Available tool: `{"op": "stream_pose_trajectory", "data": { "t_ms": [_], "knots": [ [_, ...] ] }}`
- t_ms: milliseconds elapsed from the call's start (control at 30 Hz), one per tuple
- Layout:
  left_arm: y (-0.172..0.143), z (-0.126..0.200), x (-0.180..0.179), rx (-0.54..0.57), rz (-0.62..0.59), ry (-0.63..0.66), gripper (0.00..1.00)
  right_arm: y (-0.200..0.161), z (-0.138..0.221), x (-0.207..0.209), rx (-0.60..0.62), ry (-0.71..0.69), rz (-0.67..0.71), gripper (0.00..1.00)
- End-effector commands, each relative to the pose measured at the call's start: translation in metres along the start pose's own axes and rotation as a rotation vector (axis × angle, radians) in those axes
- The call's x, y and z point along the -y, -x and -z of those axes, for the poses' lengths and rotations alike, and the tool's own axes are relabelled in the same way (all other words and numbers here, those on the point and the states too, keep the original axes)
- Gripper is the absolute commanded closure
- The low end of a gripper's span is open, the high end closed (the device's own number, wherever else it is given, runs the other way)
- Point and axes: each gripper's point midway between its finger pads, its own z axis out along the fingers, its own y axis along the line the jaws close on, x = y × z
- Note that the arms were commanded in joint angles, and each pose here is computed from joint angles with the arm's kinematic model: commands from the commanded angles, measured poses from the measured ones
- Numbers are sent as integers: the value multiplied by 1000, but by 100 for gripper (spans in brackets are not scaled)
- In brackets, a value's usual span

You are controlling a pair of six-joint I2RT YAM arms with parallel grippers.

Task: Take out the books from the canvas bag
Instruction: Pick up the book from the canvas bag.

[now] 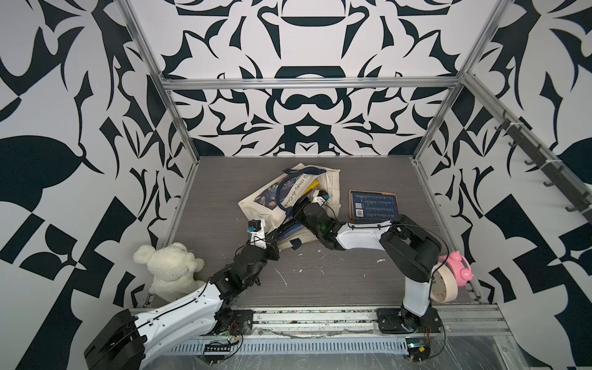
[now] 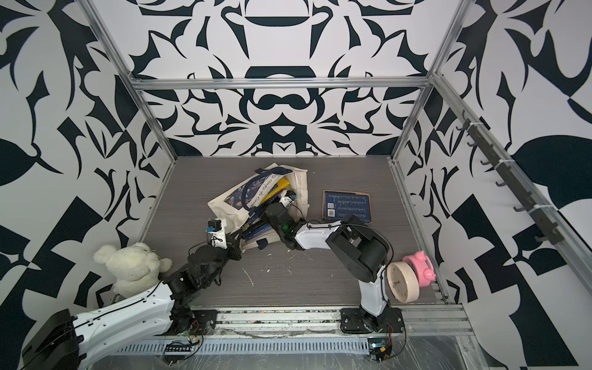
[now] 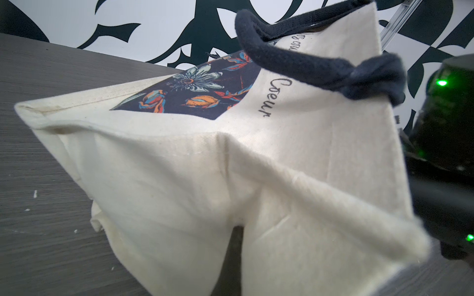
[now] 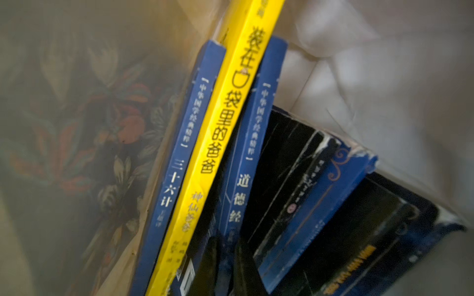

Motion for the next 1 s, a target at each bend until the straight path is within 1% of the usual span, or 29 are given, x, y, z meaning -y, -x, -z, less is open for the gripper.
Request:
{"op": "stream_pose_trajectory", "data": {
  "t_ms": [0,267,633,700,867,967],
  "knots": [
    [27,3,19,89,40,-80,100,18,26,-21,57,40,34,100],
    [26,2,20,85,39,-77,100,27,54,-17,78,18,18,100],
    [27,2,19,85,39,-73,100,19,45,-21,59,67,27,100],
    [26,2,19,84,38,-74,100,18,43,-20,58,68,29,96],
    [27,2,20,86,39,-77,100,14,36,-21,53,82,32,83],
    [26,2,19,84,38,-75,100,10,31,-21,41,85,32,78]
  ]
}}
